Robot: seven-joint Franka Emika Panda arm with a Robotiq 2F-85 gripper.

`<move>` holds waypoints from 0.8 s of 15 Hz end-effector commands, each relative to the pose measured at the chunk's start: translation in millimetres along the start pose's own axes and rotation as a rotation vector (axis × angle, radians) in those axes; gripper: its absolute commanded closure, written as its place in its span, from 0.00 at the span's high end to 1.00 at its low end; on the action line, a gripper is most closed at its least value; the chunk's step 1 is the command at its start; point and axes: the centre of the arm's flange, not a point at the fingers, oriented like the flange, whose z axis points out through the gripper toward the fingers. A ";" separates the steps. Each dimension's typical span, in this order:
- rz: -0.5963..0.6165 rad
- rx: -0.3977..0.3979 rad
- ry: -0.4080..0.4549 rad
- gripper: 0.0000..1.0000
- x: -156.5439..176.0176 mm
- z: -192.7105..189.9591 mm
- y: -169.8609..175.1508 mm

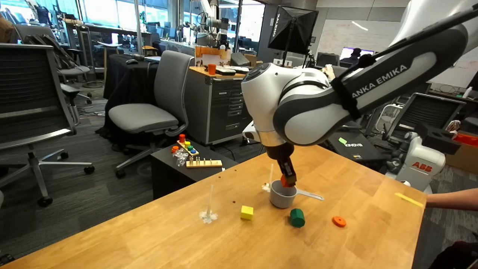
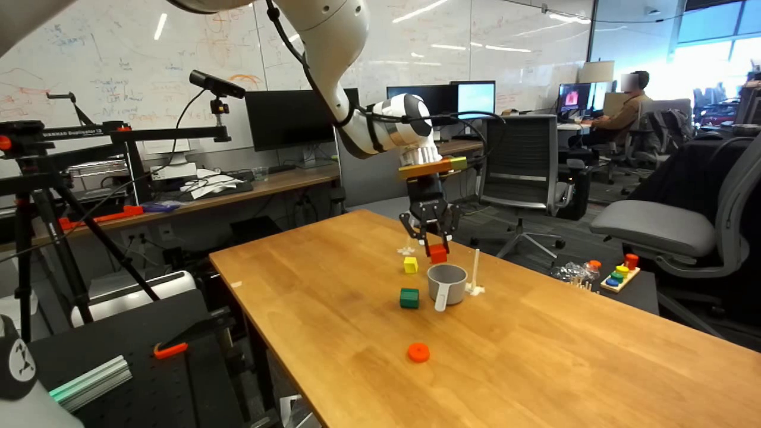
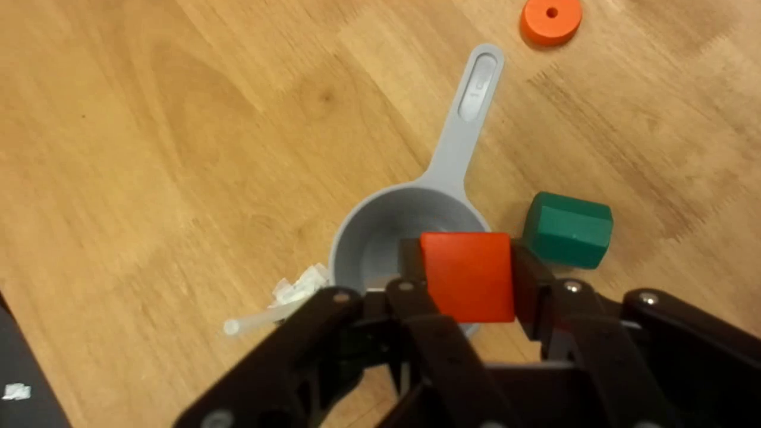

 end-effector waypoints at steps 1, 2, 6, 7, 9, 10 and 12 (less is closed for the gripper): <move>0.023 -0.004 -0.012 0.13 23.5 -15.9 21.4; 0.027 -0.006 -0.012 0.13 23.9 -15.8 23.0; 0.054 0.023 -0.032 0.65 21.6 -7.4 28.1; 0.059 0.029 -0.037 0.70 21.0 -5.8 28.8; 0.063 0.039 -0.045 0.87 19.5 -2.6 29.7; 0.066 0.047 -0.049 0.94 18.1 -1.2 30.2; 0.064 0.061 -0.043 1.00 15.8 -3.1 26.4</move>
